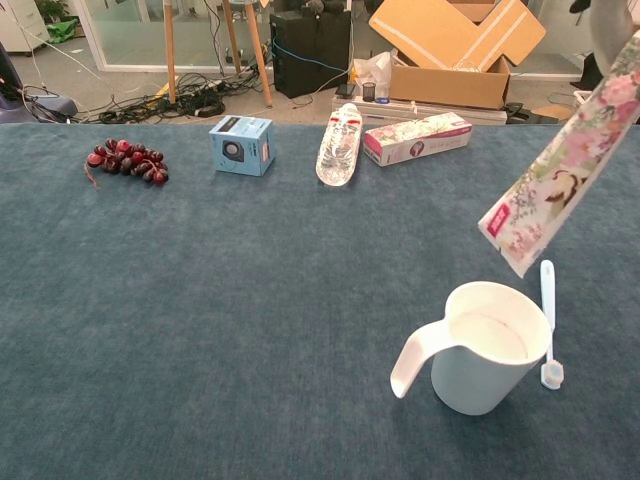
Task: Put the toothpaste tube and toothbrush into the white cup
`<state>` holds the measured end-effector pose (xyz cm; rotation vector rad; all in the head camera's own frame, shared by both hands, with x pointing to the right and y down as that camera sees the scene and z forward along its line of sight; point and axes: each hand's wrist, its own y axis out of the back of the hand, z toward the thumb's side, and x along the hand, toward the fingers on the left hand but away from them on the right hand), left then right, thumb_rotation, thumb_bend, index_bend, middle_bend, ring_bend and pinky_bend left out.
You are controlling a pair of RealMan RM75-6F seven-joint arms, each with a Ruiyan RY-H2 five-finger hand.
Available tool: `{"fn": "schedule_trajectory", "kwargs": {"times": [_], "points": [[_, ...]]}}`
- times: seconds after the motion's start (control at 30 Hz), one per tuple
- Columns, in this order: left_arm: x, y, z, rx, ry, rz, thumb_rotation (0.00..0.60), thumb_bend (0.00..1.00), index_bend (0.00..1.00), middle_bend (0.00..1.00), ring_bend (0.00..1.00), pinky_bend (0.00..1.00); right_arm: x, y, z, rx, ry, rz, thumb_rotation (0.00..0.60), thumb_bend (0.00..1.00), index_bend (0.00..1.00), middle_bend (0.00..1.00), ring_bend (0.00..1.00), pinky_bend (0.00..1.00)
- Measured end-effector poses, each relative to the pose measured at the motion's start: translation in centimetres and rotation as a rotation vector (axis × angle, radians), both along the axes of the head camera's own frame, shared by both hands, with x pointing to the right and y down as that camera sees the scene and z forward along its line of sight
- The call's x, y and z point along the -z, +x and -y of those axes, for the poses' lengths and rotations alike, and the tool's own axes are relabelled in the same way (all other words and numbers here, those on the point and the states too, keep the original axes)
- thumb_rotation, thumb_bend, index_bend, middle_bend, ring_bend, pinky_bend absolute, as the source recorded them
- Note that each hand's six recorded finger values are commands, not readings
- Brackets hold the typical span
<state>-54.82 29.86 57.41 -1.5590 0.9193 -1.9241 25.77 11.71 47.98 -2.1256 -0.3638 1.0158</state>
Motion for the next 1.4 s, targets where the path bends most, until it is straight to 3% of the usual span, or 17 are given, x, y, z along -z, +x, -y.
{"fn": "schedule_trajectory", "kwargs": {"times": [0.47,1.4], "points": [[0.1,-0.1,0.0,0.002,0.004,-0.001,0.6,0.0,0.49,0.27,0.21,0.29,-0.8,-0.4,-1.6,0.053,-0.065,-0.035,0.6,0.3,0.65,0.03,0.0,0.14],[0.2,0.1,-0.1,-0.003,0.004,-0.007,0.6,0.0,0.49,0.27,0.21,0.29,-3.6,-2.2,-1.4,0.076,-0.09,-0.064,0.6,0.3,0.65,0.03,0.0,0.14]]}}
